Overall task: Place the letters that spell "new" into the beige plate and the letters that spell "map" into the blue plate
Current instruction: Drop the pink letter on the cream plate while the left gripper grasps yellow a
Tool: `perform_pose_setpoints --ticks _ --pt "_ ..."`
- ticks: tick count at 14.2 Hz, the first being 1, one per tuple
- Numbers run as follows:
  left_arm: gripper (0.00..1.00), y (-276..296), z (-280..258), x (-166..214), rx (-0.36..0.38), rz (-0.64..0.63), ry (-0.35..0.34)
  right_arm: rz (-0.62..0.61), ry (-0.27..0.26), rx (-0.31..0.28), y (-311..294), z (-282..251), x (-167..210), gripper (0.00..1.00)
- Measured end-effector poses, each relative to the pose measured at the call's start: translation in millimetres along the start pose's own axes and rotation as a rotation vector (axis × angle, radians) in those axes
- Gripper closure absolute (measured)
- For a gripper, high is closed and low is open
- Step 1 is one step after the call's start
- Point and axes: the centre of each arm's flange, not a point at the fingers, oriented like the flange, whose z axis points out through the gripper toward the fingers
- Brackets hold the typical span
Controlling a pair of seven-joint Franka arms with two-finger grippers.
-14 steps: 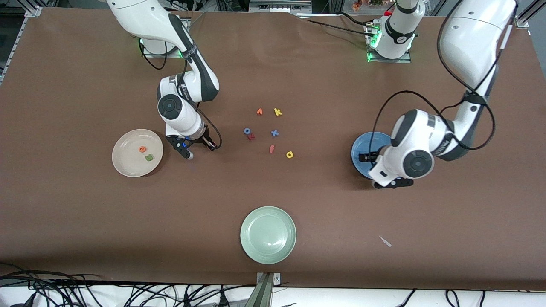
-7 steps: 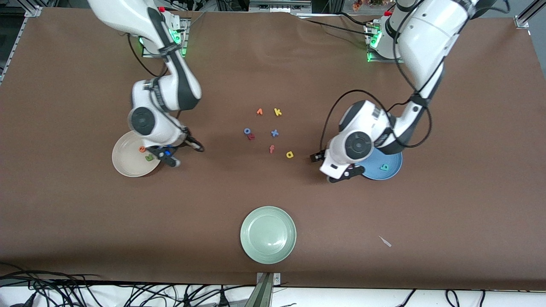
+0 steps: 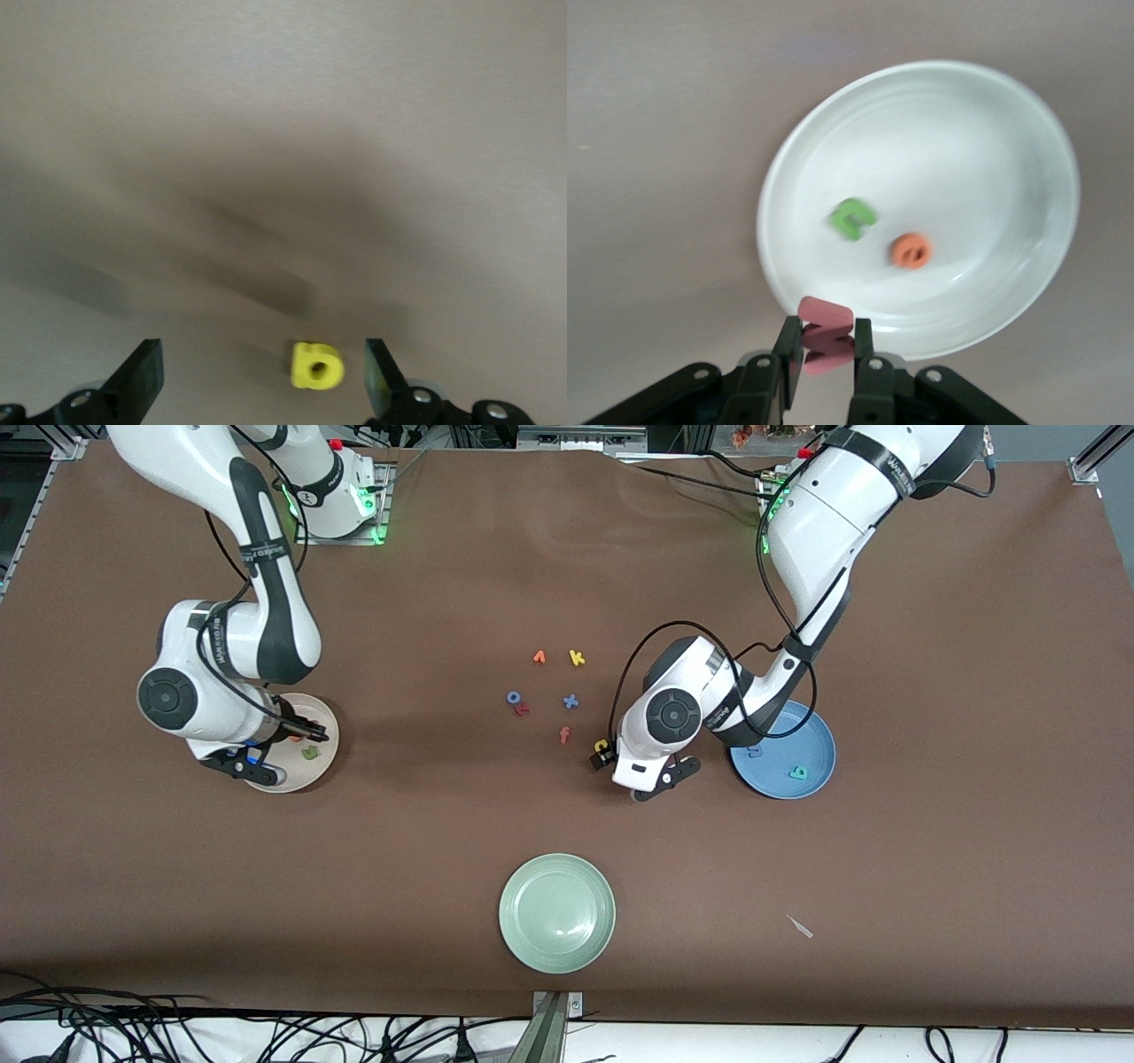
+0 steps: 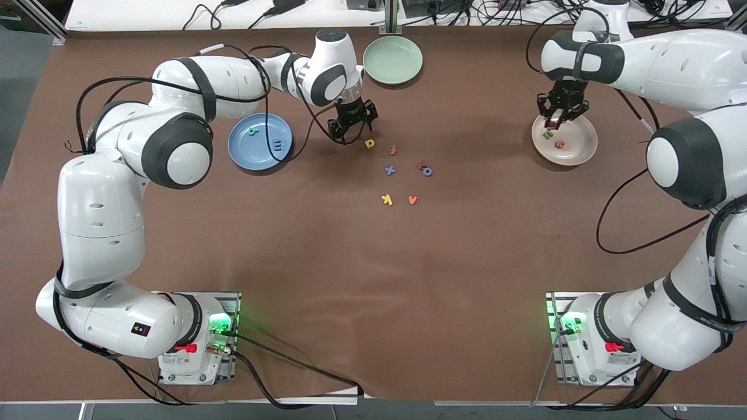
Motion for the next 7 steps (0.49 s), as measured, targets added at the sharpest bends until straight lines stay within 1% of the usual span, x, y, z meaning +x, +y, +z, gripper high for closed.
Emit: perform_pose_setpoints --ticks 2,4,5,6,7 --pt "0.0 9.4 4.6 -14.9 -0.021 -0.005 0.008 -0.02 -0.004 -0.006 22.8 6.3 13.3 0.73" --pt "0.03 13.6 13.1 -26.1 -0.017 -0.008 0.005 -0.025 0.003 -0.011 30.4 6.8 23.5 0.73" --pt "0.07 13.9 15.6 -27.3 -0.016 -0.012 0.005 -0.027 0.008 -0.013 28.1 4.4 26.5 0.67" --pt "0.07 13.1 17.6 -26.0 -0.013 -0.015 0.005 -0.032 0.002 -0.013 24.3 1.8 26.9 0.58" --pt "0.13 11.9 19.5 -24.3 -0.01 -0.017 0.006 -0.041 -0.015 -0.012 18.9 -2.3 25.2 0.47"
